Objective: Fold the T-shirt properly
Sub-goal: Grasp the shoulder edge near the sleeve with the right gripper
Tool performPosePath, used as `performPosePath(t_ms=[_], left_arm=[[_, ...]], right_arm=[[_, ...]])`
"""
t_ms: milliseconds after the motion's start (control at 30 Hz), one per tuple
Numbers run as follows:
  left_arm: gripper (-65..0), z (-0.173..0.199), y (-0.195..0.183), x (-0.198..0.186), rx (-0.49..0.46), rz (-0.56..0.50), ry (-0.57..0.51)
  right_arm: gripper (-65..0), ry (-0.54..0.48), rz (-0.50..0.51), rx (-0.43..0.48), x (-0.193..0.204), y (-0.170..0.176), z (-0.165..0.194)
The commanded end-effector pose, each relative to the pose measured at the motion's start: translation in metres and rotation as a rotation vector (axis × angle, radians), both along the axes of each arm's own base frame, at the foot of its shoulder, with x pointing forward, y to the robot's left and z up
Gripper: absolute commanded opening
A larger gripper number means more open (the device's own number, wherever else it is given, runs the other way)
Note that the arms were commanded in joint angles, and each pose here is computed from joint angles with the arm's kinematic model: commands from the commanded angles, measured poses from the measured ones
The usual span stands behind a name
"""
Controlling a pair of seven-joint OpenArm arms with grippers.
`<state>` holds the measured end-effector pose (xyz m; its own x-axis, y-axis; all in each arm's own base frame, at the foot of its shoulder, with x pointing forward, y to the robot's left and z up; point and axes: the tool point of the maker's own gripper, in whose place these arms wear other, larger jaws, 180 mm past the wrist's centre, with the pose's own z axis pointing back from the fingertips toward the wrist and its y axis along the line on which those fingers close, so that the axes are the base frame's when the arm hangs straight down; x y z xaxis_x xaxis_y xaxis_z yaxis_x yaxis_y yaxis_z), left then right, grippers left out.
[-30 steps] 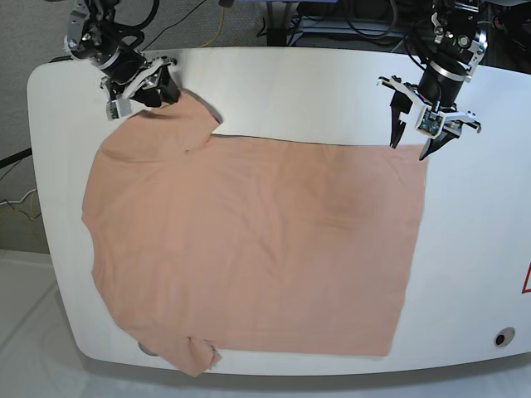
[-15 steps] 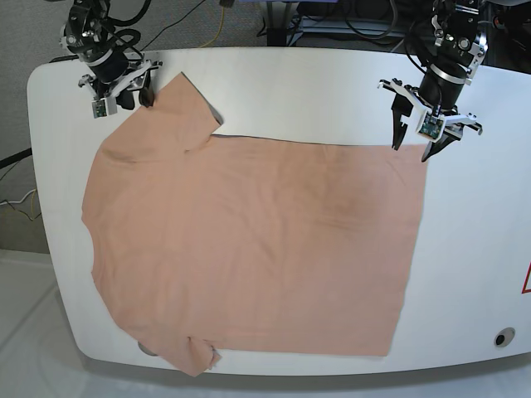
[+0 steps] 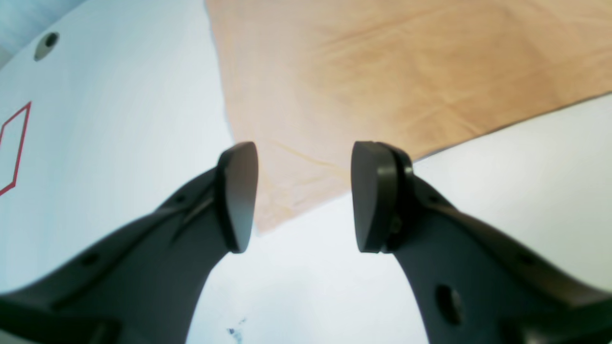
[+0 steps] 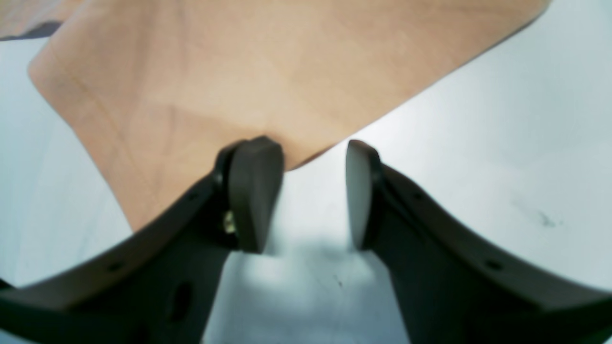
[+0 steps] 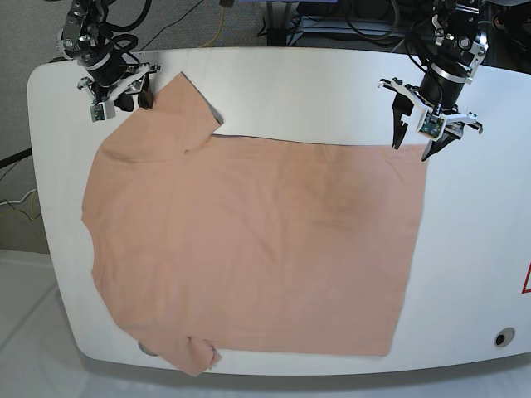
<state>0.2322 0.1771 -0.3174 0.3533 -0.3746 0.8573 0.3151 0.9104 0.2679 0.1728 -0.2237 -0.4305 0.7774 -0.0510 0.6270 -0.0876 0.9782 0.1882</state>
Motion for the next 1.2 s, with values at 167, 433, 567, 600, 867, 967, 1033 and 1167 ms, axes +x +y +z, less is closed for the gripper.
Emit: performPosePath(t_ms=[167, 433, 567, 600, 867, 967, 1033, 1167], left_arm=[[-35.3, 0.013, -0.001, 0.003, 0.002, -0.011, -0.049], [-35.7, 0.013, 0.001, 0.004, 0.009, -0.009, -0.050], [-35.9, 0.013, 0.003, 0.006, 0.014, -0.003, -0.053], [-35.9, 0.013, 0.005, 0.006, 0.016, 0.000, -0.054], [-35.7, 0.009, 0.027, 0.015, 0.042, 0.067, -0.050], [-35.8, 0.005, 0.035, 0.018, 0.051, 0.083, -0.045], [-35.9, 0.000, 0.035, 0.019, 0.049, 0.083, -0.031], [-35.9, -0.004, 0.039, 0.020, 0.059, 0.084, -0.021]], right_arm=[[-44.2, 0.106, 0.150, 0.086, -0.023, 0.033, -0.012], [-64.9, 0.065, 0.117, 0.045, -0.005, 0.024, -0.010], [-65.0, 0.046, 0.092, 0.022, 0.005, 0.019, -0.008], [-65.0, 0.044, 0.088, 0.018, 0.007, 0.017, -0.008], [-65.0, -0.005, 0.092, -0.006, 0.031, 0.015, 0.003], [-65.0, -0.012, 0.106, -0.003, 0.036, 0.018, 0.005], [-65.0, -0.018, 0.128, -0.003, 0.040, 0.023, 0.006], [-65.0, -0.027, 0.137, 0.003, 0.044, 0.026, 0.009]])
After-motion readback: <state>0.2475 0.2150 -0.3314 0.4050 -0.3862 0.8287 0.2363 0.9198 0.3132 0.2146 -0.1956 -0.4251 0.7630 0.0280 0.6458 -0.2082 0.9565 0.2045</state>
